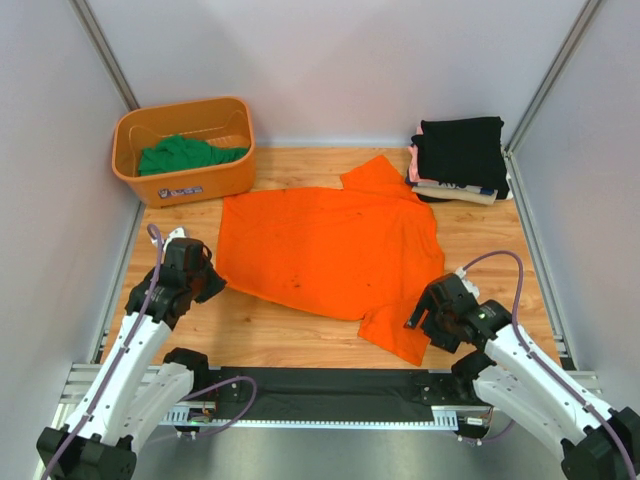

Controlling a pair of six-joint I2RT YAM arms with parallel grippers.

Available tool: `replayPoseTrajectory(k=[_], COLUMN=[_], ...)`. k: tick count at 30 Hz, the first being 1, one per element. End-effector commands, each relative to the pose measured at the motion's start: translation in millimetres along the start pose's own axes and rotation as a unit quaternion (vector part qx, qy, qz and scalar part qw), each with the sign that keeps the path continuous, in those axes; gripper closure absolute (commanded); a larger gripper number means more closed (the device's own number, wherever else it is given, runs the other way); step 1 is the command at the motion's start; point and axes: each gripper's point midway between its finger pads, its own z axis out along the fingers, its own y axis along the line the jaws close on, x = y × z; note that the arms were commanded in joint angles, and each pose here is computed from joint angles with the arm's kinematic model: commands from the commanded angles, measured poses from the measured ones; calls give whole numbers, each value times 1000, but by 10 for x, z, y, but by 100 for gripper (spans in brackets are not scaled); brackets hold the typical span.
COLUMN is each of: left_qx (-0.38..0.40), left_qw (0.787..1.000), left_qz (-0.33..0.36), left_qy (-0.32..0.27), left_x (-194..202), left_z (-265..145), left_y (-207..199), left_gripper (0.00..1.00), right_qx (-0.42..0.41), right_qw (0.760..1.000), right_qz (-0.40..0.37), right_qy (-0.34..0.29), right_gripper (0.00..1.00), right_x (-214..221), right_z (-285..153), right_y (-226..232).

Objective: Fold and stack the t-shirts
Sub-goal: Fold the tshirt

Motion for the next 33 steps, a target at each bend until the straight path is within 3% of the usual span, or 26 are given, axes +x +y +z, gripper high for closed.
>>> replayPoseTrajectory(k=[1,4,10,11,13,14,15,19,26,33], left_qx=[4,17,32,33,34,37,39,48,47,6], left_qw=[1000,1000,999,999,999,999,999,999,998,999], left_qz=[11,11,7,6,5,4,3,-5,-34,-48], left_qy=[-7,-8,2,4,5,7,9,9,12,-1], left_x=[-20,5,89,106,121,131,140,150,258,223], left_z=[-4,-4,39,42,43,36,21,-86,-174,-59], left_y=[11,-5,-22,-16,-14,-19,-19,-30,64,194], left_gripper=[100,100,100,100,100,100,100,100,100,100], right_qx=[40,57,37,40,42,41,40,24,-65,-44], right_qw=[999,997,997,997,997,997,997,1000,990,981], right_qz=[20,16,-2,-10,-22,-26,-25,-16,-44,-88], right_qy=[27,40,69,70,63,60,55,11,-113,-167], right_gripper=[29,33,57,70,84,97,100,100,100,100], right_x=[189,296,454,466,438,430,409,228,-527,-1226], right_z=[57,75,189,193,185,180,169,-7,-788,-881], right_y=[-193,-248,-135,-137,-122,-122,-115,-64,742,1231])
